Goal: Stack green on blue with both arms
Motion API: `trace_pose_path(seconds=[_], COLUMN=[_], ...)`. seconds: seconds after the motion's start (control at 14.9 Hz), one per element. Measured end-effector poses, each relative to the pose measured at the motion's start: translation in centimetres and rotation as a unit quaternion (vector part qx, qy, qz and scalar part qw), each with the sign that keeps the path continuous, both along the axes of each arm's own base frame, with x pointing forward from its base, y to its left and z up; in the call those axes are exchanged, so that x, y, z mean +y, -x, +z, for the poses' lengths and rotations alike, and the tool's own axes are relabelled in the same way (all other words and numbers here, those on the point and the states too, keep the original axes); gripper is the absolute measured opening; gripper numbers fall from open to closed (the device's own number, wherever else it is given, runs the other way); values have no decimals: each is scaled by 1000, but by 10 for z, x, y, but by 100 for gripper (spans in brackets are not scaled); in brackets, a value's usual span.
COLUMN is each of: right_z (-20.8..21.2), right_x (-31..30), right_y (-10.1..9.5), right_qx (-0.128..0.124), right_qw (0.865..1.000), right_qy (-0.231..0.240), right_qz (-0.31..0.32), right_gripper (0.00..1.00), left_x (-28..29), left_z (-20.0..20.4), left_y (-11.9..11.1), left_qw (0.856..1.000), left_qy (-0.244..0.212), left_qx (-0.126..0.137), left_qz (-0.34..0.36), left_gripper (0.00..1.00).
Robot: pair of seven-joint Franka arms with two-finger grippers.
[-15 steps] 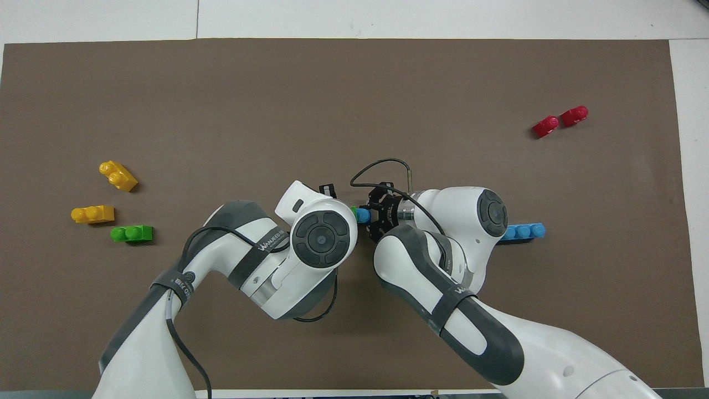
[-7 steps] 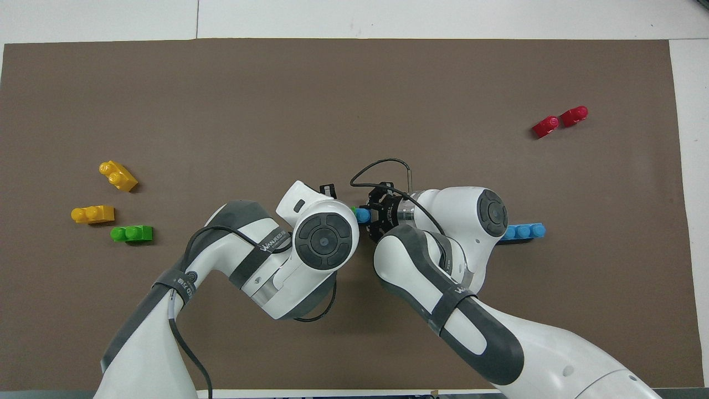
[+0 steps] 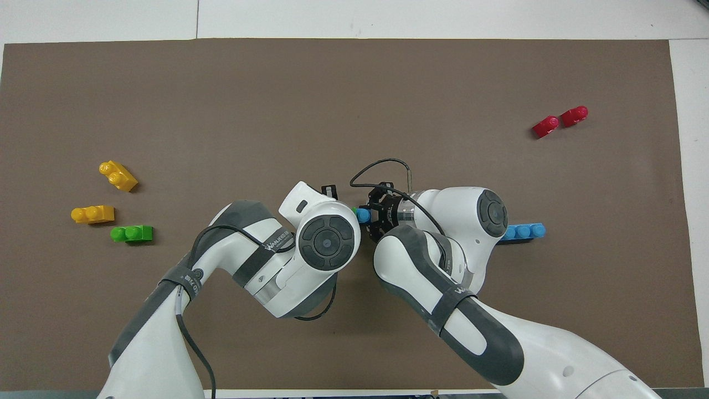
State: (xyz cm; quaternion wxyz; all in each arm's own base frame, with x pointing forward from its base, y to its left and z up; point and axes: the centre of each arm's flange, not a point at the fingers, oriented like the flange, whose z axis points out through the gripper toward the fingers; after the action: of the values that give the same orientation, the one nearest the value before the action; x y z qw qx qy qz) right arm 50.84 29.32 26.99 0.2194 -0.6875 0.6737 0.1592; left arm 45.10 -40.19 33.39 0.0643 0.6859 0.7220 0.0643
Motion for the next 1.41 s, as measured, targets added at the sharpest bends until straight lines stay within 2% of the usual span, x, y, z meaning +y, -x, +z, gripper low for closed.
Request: trace_pose_path(seconds=[0.34, 0.4, 0.47, 0.74, 0.8, 1.07, 1.41], right_z=[0, 0, 0, 0, 0, 0, 0], right_x=[0, 0, 0, 0, 0, 0, 0], right_y=[0, 0, 0, 0, 0, 1, 1], right_qx=[-1, -1, -1, -1, -1, -1, -1], right_qw=[1000, 1000, 1000, 1000, 1000, 1000, 1000], right_qy=[0, 0, 0, 1, 1, 1, 1], right_qz=[1, 1, 1, -1, -1, -1, -1], right_gripper=[34, 34, 34, 34, 34, 34, 34], left_x=[-1, -1, -1, -2, -1, 11, 37], left_z=[-2, -7, -19, -18, -17, -3, 48], left_y=[1, 0, -1, -6, -6, -12, -18], left_qw=[1000, 1000, 1000, 1000, 1000, 1000, 999], left_qy=[-3, -7, -12, -10, -11, -29, -38], left_qx=[-3, -3, 1, -3, -2, 4, -4], left_qz=[-5, -7, -8, -8, -6, -5, 14], left_gripper=[34, 39, 51, 93, 100, 100, 100])
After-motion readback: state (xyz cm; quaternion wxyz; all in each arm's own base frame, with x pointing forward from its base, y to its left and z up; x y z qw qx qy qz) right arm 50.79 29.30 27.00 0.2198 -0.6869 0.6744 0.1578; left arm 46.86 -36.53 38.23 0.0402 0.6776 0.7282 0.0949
